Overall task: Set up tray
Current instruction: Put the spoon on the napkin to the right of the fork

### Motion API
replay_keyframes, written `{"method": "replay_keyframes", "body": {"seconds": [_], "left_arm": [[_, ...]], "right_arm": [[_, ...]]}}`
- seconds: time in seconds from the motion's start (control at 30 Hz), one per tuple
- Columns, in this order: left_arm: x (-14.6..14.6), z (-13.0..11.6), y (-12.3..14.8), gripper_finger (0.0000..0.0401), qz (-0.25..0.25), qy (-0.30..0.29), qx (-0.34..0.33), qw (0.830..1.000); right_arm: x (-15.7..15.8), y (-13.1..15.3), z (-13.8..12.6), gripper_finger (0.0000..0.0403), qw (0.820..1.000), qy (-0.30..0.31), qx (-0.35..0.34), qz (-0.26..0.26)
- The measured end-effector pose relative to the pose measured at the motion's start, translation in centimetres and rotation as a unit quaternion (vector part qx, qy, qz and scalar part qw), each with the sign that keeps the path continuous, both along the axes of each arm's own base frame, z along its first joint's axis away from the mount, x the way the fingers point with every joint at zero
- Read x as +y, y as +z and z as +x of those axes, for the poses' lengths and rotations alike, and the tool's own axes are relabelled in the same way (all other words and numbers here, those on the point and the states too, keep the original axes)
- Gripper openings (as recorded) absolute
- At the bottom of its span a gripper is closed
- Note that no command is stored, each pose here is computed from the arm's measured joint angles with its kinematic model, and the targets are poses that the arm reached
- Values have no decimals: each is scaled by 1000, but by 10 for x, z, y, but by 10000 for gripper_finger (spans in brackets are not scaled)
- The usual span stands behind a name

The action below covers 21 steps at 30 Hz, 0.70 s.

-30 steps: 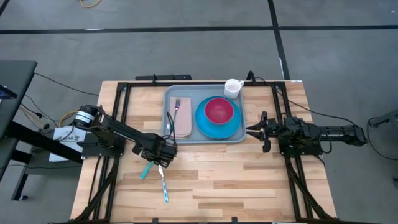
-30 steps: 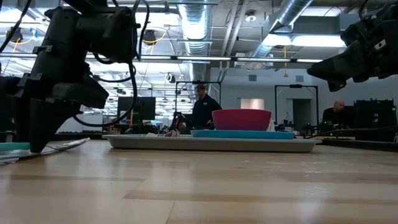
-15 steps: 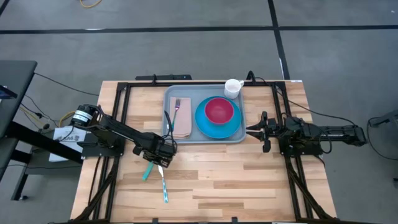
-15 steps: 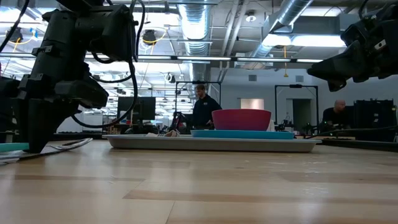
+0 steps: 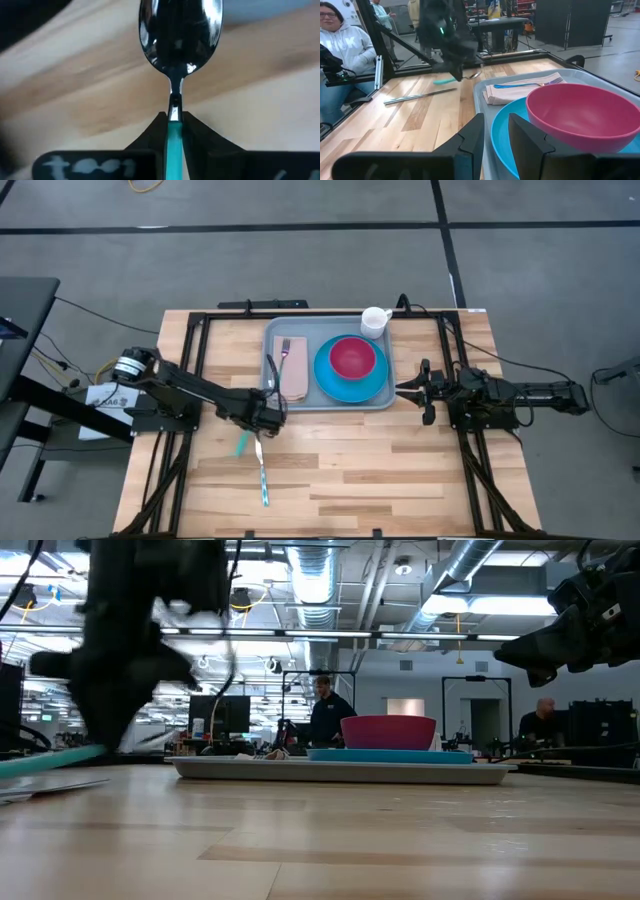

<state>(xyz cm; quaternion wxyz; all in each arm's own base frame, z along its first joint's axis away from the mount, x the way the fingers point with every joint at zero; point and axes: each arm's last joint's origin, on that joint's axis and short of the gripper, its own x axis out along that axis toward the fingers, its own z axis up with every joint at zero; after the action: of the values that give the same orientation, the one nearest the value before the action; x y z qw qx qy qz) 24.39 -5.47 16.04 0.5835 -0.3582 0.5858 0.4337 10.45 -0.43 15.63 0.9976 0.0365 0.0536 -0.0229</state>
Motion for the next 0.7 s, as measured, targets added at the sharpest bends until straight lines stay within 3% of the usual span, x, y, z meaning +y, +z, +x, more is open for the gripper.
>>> {"method": "replay_keyframes", "body": {"seconds": [0.17,0.43,0.7], "left_arm": [[9,5,35,18,34,20,-83,996],[44,22,90,18,96,33,-222,970],[106,33,105,18,146,38,-266,952]], "right_arm": [[0,0,0,82,1000,0,0,0],[0,0,0,82,1000,0,0,0],[0,0,0,82,1000,0,0,0]]}}
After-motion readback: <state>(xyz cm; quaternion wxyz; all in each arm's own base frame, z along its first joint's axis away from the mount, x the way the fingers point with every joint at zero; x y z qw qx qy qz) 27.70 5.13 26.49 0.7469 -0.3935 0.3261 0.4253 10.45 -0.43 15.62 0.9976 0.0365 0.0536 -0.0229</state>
